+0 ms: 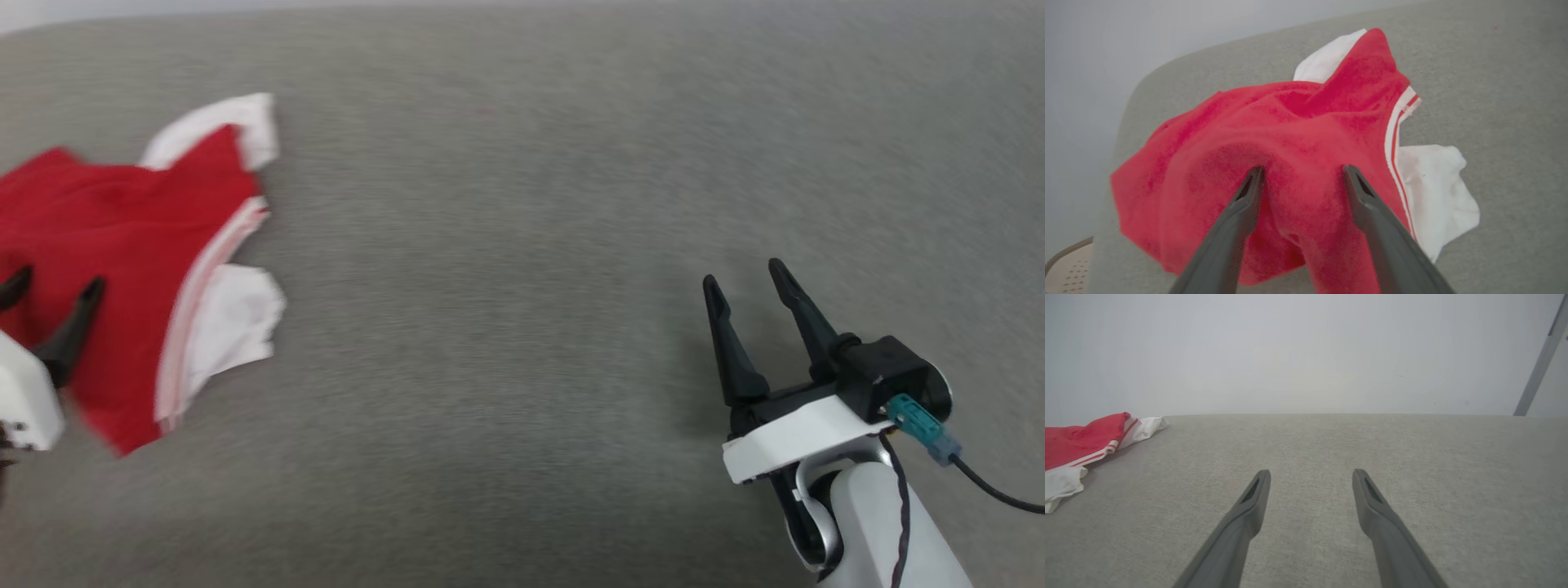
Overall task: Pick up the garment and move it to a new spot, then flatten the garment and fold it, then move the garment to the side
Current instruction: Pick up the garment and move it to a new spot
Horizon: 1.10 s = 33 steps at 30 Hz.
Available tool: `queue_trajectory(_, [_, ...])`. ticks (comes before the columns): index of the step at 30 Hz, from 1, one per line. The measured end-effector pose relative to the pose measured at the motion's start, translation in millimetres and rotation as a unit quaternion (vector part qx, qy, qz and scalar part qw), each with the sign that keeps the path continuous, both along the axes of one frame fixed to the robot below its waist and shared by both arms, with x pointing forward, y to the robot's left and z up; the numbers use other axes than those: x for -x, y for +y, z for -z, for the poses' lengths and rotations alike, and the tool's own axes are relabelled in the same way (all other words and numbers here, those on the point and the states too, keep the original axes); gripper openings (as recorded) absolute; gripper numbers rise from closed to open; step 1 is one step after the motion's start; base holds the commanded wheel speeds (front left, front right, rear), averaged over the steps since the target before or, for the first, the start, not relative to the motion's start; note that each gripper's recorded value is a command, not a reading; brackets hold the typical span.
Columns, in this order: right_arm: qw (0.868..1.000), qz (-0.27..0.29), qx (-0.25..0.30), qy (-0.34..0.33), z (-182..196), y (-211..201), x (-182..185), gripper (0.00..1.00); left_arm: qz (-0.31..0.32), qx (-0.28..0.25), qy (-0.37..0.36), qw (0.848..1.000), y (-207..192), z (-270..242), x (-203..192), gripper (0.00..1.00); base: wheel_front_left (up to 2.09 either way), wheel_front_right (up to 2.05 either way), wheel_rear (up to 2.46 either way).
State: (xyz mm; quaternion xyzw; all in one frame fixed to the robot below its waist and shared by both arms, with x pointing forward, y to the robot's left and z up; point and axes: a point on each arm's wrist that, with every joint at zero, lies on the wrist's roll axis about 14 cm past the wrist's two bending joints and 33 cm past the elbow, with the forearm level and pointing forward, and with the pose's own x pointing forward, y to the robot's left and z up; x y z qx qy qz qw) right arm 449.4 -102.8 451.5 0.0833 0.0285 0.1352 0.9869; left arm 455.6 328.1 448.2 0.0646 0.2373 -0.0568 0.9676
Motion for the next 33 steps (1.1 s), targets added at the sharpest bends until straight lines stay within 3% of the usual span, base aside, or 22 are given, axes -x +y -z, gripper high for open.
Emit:
queue_trajectory(8, [0.998,0.064,0.003,0.022,15,-48,8,1.0,0.013,0.025,0.164,0.986,-10,56,-29,1.0,0.0,0.0,0.0])
queue_trajectory(16, [0.994,0.096,0.011,0.043,30,-72,11,1.0,0.008,0.036,0.258,0.965,-14,99,-48,1.0,0.0,0.0,0.0])
queue_trajectory(17, [0.994,0.1,0.012,0.045,31,-75,12,1.0,0.008,0.038,0.263,0.964,-14,102,-50,0.55,0.0,0.0,0.0])
queue_trajectory(18, [0.993,0.103,0.012,0.047,32,-77,13,1.0,0.009,0.039,0.265,0.963,-15,104,-53,0.34,0.0,0.0,0.0])
queue_trajectory(19, [0.993,0.106,0.012,0.049,33,-79,14,1.0,0.011,0.039,0.264,0.964,-17,105,-56,0.0,0.0,0.0,0.0])
queue_trajectory(26, [0.993,0.114,0.007,0.041,25,-83,17,1.0,0.036,0.022,0.168,0.985,-26,82,-77,0.0,0.0,0.0,0.0])
queue_trajectory(33, [0.994,0.109,-0.009,0.018,5,-78,20,1.0,0.111,0.034,0.012,0.993,-79,8,-122,0.0,0.0,0.0,0.0])
